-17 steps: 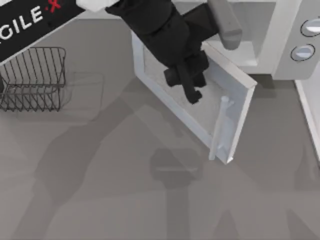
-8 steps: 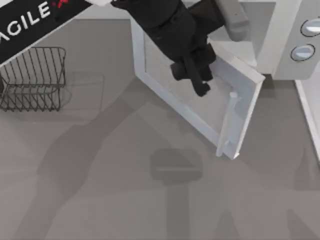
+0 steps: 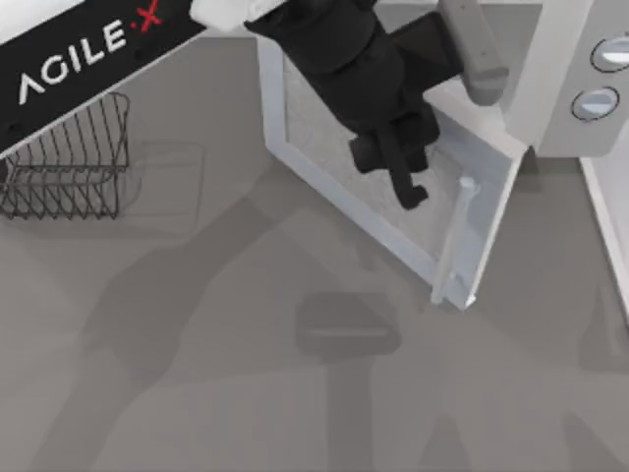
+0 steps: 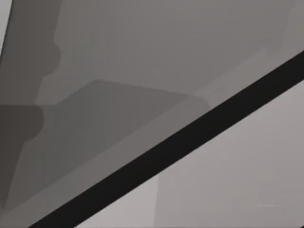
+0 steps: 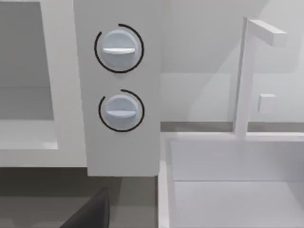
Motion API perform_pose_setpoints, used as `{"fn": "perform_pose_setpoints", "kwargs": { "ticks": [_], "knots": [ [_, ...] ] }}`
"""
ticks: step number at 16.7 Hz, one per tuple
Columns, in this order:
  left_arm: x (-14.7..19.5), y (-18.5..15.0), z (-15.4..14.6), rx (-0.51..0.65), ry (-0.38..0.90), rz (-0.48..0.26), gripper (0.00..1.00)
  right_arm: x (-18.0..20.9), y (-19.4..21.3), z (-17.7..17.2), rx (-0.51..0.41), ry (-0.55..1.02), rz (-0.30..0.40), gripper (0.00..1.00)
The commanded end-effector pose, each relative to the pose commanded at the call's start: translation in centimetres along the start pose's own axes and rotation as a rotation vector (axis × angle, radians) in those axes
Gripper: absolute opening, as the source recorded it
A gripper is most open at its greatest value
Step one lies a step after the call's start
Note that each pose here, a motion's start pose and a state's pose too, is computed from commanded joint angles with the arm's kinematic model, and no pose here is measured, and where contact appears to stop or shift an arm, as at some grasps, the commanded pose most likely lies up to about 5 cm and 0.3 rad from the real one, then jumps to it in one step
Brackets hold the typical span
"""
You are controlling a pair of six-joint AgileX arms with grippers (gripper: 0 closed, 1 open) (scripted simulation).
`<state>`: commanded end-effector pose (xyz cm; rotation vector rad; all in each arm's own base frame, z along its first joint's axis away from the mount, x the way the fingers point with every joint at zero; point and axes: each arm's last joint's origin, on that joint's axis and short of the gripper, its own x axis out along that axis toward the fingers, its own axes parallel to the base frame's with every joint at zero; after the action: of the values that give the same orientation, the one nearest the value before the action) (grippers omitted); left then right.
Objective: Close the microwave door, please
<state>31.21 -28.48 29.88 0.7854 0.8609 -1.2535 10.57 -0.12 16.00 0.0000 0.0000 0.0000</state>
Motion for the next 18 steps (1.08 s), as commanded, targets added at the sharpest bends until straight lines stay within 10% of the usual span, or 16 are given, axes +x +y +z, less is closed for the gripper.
{"fn": "perform_pose_setpoints", "kwargs": {
  "ticks": [18],
  "knots": [
    [1.9,-1.6,2.6,0.043,0.025,0.003,0.00,0.0,0.0,0.0,0.000,0.000,0.000,1.00]
  ]
}}
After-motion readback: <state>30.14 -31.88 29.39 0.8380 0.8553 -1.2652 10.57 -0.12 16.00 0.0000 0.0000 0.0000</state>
